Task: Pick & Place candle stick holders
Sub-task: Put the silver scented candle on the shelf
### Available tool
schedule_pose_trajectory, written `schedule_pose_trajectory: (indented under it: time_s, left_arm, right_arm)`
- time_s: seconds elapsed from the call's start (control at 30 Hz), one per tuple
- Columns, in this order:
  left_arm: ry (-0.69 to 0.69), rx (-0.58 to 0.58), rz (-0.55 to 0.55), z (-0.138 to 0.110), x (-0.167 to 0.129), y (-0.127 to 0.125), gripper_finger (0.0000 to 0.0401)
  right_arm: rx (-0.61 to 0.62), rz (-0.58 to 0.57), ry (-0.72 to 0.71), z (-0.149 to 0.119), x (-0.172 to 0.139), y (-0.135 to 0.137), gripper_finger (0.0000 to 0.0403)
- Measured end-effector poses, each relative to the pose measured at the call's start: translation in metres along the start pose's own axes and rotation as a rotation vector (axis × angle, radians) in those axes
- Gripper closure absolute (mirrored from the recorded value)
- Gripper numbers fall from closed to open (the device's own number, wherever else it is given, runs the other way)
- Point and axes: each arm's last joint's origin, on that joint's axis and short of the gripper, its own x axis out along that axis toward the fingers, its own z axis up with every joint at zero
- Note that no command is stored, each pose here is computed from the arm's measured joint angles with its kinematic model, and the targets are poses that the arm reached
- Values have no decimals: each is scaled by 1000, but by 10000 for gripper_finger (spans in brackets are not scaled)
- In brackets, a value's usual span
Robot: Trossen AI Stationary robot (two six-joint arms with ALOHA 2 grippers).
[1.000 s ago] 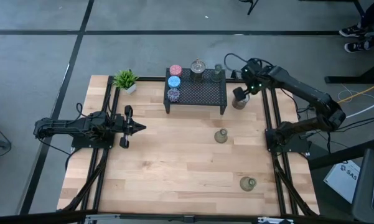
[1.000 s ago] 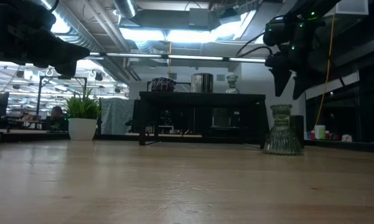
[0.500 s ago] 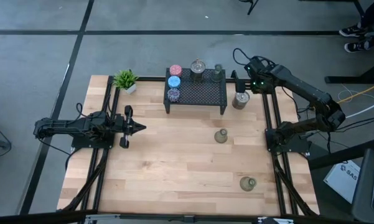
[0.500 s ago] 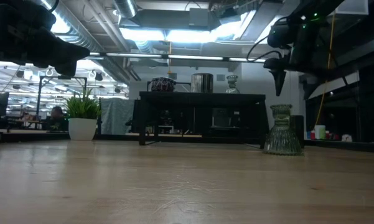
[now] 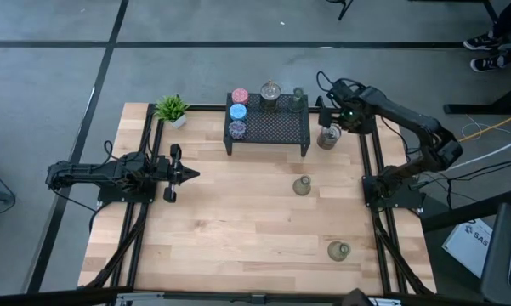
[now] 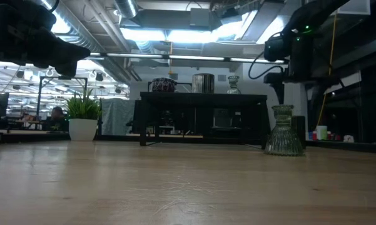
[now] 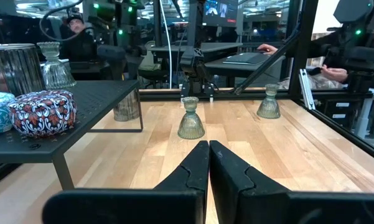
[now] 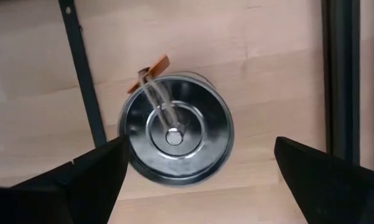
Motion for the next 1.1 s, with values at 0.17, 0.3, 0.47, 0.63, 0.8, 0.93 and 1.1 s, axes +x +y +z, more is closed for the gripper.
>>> schedule_pose_trajectory:
  time_s: [0.17, 0.3, 0.47, 0.63, 0.8, 0.93, 1.1]
  left_arm:
    - [0, -1, 0, 0, 0, 0, 394]
    - [0, 0, 0, 0, 0, 0, 395]
    - [0, -1, 0, 0, 0, 0, 393]
    - [0, 0, 0, 0, 0, 0, 395]
    - [0, 0, 0, 0, 0, 0, 393]
    - [0, 0, 0, 0, 0, 0, 395]
    - [0, 0, 0, 0, 0, 0, 393]
  right_arm:
    - [27, -19, -1, 2, 6, 3, 3]
    - [51, 0, -30, 4, 6, 5, 3]
    - [107, 32, -53, 6, 9, 8, 3]
    - [158, 1, -28, 0, 23, 1, 3]
    - [192, 29, -25, -3, 32, 2, 3]
    - [199, 67, -40, -2, 32, 6, 3]
    - [204, 96, -28, -3, 31, 9, 3]
